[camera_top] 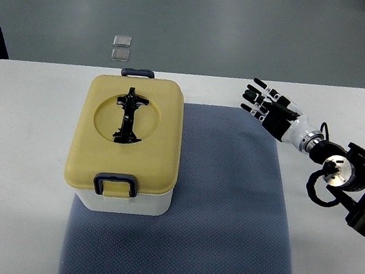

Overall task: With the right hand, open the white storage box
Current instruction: 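Raise the right hand and swing it toward the yellow lid, then lower the right hand onto the lid and grasp the black handle, then lift the yellow lid off the white box with the right hand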

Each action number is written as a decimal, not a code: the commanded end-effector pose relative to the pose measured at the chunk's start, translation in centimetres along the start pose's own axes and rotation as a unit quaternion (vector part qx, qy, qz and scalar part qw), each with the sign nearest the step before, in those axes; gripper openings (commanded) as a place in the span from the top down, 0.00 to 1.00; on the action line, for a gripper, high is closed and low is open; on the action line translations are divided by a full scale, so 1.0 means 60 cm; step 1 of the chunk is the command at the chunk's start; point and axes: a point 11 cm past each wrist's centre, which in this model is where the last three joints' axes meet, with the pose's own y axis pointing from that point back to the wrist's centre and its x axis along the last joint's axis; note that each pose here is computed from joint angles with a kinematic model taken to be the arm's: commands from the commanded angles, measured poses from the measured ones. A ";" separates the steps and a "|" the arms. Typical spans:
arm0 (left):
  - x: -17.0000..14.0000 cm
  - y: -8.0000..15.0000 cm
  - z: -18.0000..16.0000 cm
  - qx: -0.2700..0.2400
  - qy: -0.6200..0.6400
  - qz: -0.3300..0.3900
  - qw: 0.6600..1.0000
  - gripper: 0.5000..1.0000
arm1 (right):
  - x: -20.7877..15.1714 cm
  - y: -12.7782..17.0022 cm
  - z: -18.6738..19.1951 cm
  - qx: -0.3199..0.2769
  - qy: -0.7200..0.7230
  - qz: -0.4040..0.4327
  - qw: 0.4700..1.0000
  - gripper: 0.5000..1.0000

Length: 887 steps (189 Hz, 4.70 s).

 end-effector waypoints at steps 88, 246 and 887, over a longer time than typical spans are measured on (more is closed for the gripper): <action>0.002 0.001 0.007 -0.004 -0.002 0.003 1.000 0.00 | -0.009 -0.006 -0.040 0.014 0.022 -0.013 1.000 0.14; 0.001 0.001 0.007 -0.004 -0.002 0.002 1.000 0.00 | -0.136 -0.038 -0.185 0.081 0.364 -0.116 0.921 0.14; 0.001 0.001 0.007 -0.004 -0.002 0.002 1.000 0.00 | -0.429 0.022 -0.305 0.174 0.850 -0.292 0.402 1.00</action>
